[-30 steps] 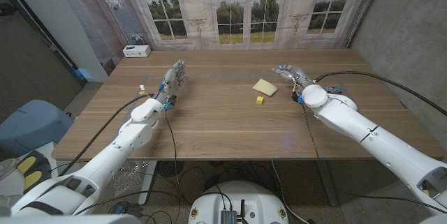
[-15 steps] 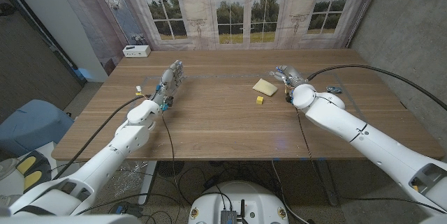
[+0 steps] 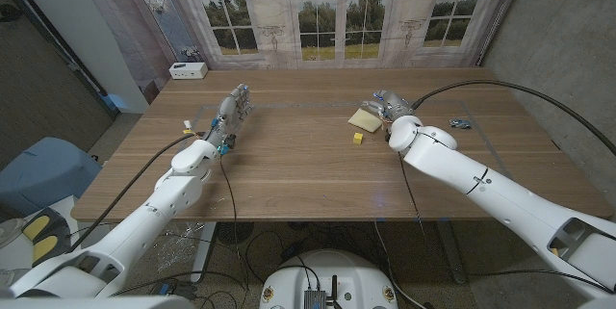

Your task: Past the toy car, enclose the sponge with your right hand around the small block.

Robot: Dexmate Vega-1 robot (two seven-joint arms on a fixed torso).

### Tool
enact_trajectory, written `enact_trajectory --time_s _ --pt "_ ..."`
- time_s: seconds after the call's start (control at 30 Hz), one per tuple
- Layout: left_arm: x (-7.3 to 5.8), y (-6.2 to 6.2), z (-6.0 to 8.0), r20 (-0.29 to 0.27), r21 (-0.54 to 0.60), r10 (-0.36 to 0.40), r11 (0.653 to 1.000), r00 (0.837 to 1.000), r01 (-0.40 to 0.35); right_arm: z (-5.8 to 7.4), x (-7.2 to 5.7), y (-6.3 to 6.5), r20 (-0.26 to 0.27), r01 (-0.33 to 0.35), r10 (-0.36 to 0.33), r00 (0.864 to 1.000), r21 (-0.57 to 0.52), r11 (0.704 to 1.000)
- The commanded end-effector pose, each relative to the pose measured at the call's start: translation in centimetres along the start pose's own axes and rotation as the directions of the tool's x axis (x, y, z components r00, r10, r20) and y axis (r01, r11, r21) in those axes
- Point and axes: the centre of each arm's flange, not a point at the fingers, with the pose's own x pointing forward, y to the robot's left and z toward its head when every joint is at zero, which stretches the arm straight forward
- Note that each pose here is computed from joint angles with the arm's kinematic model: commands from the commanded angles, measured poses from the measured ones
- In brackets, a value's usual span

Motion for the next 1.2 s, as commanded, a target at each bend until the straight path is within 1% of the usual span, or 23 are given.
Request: enact_trajectory --time_s 0.03,0.07,0.33,0.43,0.47,0.53,0.73,0.97,1.0,1.03,1.1,1.2 --pt "-0.9 0.4 -0.1 0.005 -0.001 0.008 1.000 1.000 -0.008 1.7 -0.3 1.2 -0.034 0.027 -0.031 0.999 -0.101 0.995" --pt "-0.9 0.5 -0.1 0.005 -0.002 0.010 1.000 1.000 -0.010 1.9 -0.3 1.3 -0.044 0.031 -0.036 0.998 -0.107 0.994" --pt "-1.1 0.7 -0.1 0.012 -0.005 0.011 1.000 1.000 -0.010 2.9 -0.2 2.2 -0.071 0.056 -0.069 0.995 -0.162 0.985" --pt "-1.1 0.8 -0.2 0.013 -0.007 0.012 1.000 1.000 -0.012 3.1 0.0 2.5 -0.093 0.058 -0.074 0.993 -0.167 0.984" --pt "-1.1 0.8 -0.2 0.013 -0.007 0.011 1.000 1.000 -0.011 3.2 0.0 2.7 -0.091 0.056 -0.072 0.993 -0.175 0.983" --pt "-1.2 0.9 -0.2 0.014 -0.009 0.014 1.000 1.000 -0.014 3.4 0.3 3.1 -0.115 0.053 -0.075 0.991 -0.186 0.981" --pt "-1.4 1.2 -0.4 0.012 -0.015 0.020 1.000 1.000 -0.020 3.7 0.9 3.8 -0.153 0.031 -0.064 0.986 -0.206 0.978" --pt "-1.5 1.5 -0.6 0.013 -0.019 0.027 0.999 1.000 -0.026 4.2 1.5 4.4 -0.185 0.015 -0.059 0.981 -0.231 0.973" --pt "-1.5 1.5 -0.6 0.013 -0.019 0.028 0.999 1.000 -0.028 4.2 1.6 4.5 -0.197 0.015 -0.061 0.978 -0.228 0.974" --pt "-1.5 1.6 -0.6 0.012 -0.018 0.029 0.999 0.999 -0.029 4.3 1.7 4.6 -0.194 0.012 -0.059 0.979 -0.234 0.972" --pt "-1.5 1.6 -0.7 0.012 -0.019 0.030 0.999 0.999 -0.030 4.4 1.9 4.7 -0.210 0.013 -0.064 0.976 -0.235 0.972" --pt "-1.5 1.8 -0.7 0.013 -0.020 0.035 0.999 0.999 -0.034 4.6 2.2 5.0 -0.220 0.015 -0.071 0.973 -0.249 0.968"
